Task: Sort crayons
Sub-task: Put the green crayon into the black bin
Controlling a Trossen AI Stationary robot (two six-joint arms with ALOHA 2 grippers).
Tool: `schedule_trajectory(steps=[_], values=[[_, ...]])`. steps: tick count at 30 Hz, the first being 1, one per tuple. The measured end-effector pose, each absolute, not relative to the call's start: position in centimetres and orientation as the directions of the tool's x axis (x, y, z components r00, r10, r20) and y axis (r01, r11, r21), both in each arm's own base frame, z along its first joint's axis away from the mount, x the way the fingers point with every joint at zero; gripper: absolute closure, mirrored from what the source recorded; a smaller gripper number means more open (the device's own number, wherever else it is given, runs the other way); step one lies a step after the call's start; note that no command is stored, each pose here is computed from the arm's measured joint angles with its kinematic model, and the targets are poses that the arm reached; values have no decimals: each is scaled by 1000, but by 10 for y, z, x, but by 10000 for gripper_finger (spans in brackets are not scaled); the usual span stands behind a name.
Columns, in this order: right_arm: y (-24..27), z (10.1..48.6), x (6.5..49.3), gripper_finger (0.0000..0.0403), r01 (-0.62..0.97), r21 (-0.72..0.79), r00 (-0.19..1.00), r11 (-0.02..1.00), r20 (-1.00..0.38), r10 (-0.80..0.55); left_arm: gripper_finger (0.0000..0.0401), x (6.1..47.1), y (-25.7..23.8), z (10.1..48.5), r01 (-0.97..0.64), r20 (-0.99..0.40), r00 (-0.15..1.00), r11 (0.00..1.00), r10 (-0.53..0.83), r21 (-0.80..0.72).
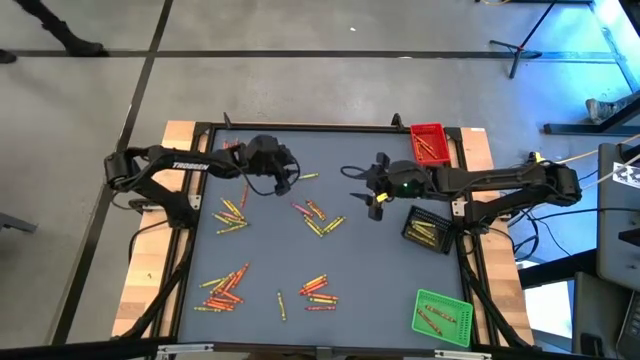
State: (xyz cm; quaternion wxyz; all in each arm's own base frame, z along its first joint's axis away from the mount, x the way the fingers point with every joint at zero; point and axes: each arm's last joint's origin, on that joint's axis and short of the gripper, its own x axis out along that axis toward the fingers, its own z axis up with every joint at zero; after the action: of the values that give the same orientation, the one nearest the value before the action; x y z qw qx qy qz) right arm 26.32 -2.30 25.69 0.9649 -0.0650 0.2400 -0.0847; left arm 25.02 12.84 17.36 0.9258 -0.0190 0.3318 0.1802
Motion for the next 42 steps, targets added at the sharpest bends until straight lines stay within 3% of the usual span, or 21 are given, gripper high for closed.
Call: schedule_trajectory(steps=[6,12,24,36,42], values=[[-23,253,264,178,133,-175,916,976,-354,-188,275,249,144,150,-290,-675,709,957,204,-15],[-23,257,266,178,152,-141,935,978,-302,-188,275,262,154,135,-288,-707,685,957,176,-40],[-23,250,272,178,149,-142,931,979,-314,-187,278,278,164,105,-283,-763,632,957,131,-69],[-24,230,284,178,149,-151,906,977,-376,-196,391,278,163,104,-264,-768,627,963,129,-54],[-24,226,286,178,147,-154,901,977,-386,-196,389,280,152,117,-244,-762,633,969,136,-29]])
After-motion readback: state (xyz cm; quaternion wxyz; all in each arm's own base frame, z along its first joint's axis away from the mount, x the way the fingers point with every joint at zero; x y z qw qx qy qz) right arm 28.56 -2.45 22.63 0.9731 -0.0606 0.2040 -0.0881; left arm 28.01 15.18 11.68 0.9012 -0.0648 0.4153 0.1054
